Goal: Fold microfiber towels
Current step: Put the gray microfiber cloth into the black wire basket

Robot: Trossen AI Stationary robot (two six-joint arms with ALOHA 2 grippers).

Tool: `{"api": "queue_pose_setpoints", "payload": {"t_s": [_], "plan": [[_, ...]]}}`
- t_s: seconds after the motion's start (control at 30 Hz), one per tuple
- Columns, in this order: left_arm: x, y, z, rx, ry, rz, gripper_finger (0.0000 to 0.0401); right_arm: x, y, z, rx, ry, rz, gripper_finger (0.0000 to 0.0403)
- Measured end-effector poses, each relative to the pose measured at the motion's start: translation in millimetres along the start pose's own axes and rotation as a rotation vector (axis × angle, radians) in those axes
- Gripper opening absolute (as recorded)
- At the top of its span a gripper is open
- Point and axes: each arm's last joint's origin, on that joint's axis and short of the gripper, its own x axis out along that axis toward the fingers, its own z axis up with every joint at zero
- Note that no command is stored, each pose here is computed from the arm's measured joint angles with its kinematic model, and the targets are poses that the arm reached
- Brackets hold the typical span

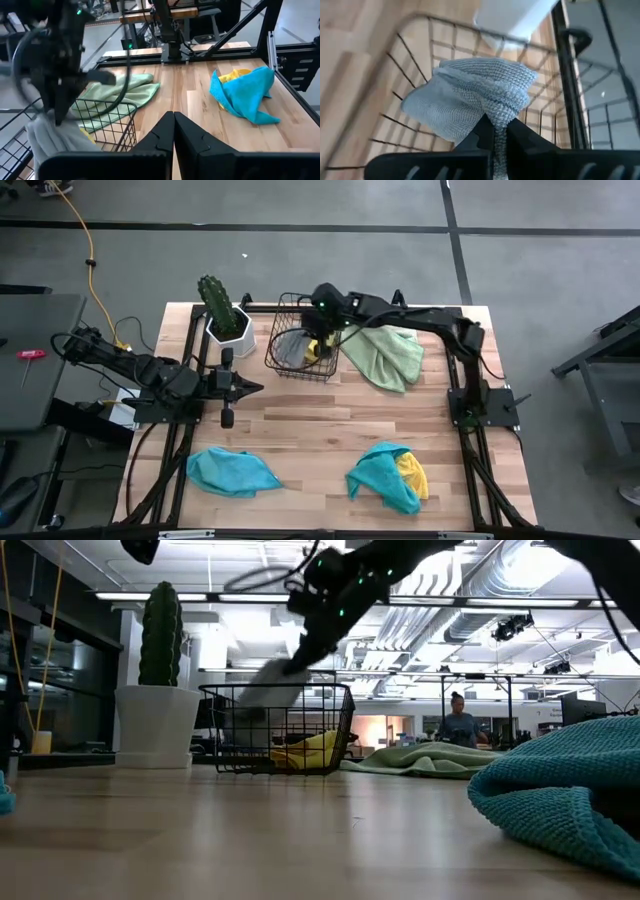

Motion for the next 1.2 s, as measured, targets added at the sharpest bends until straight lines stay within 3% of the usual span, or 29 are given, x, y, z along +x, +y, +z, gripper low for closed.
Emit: {"api": "queue_pose_setpoints", "payload": {"t_s": [0.2,0.4,0.57,0.77,0.9,1.03,1.2], "plan": [[0.1,0.1,0.0,0.011,0.000,0.004,0.0000,23.7,-17.4,-10.0,0.026,0.049,-0.015,0.0000],[0.1,0.1,0.0,0.011,0.000,0.004,0.0000,54.2,-23.5,-22.5,0.003,0.174,-0.152,0.0000],[0.1,0.1,0.0,0.010,0.000,0.004,0.0000,70.3,-24.9,-27.1,-0.021,0.156,-0.163,0.0000],[0.1,0.1,0.0,0.010,0.000,0.004,0.0000,72.1,-30.1,-23.3,-0.020,0.136,-0.314,0.0013],[0.1,0.1,0.1,0.010,0.000,0.004,0.0000,71.3,-33.9,-21.2,0.037,0.104,-0.355,0.0043],[0.3,0.0,0.0,0.010,0.001,0.004,0.0000,70.7,-36.4,-22.9,0.065,0.110,-0.376,0.0097],[2.7,-1.3,-0.7,0.016,0.010,0.005,0.0000,68.6,-41.4,-17.9,0.030,0.116,-0.531,0.0178]]}}
